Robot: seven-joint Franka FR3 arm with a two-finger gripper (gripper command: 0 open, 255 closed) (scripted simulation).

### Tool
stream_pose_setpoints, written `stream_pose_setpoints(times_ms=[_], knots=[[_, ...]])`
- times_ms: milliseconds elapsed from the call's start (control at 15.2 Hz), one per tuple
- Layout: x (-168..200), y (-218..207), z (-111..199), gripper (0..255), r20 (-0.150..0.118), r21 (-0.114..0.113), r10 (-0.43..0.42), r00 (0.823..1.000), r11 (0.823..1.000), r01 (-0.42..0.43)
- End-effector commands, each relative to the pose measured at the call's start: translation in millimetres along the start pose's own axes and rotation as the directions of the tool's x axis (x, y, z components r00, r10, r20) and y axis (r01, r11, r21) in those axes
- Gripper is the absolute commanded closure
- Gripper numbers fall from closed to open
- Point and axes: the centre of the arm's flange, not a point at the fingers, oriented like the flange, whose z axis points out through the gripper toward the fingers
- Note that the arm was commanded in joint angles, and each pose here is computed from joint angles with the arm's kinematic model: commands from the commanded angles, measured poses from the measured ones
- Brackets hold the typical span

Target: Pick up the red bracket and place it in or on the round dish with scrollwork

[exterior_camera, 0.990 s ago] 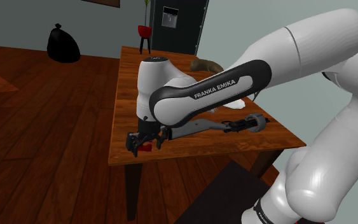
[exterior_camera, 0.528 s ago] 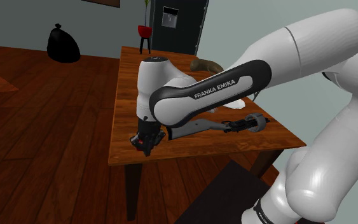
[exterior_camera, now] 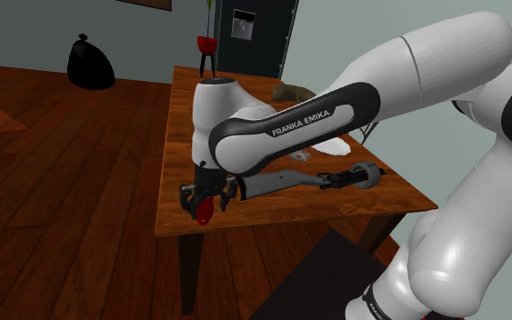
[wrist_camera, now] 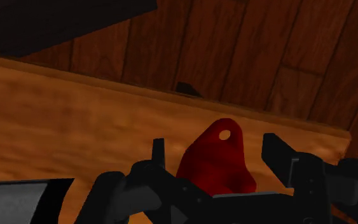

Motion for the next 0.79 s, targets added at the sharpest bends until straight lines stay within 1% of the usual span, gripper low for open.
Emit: stream_pose_setpoints(times_ms=[0,66,132,594,726], knots=[[21,-5,-11,0,-0.013,-0.021,0.145,0.989,0.989,-0.145],[32,-6,-16,0,-0.021,-0.032,0.22,0.975,0.975,-0.22],[41,-6,-20,0,-0.027,-0.039,0.276,0.961,0.96,-0.277],[42,-5,17,0,-0.028,-0.04,0.276,0.961,0.96,-0.277],[42,-4,20,0,-0.027,-0.039,0.276,0.961,0.96,-0.277]])
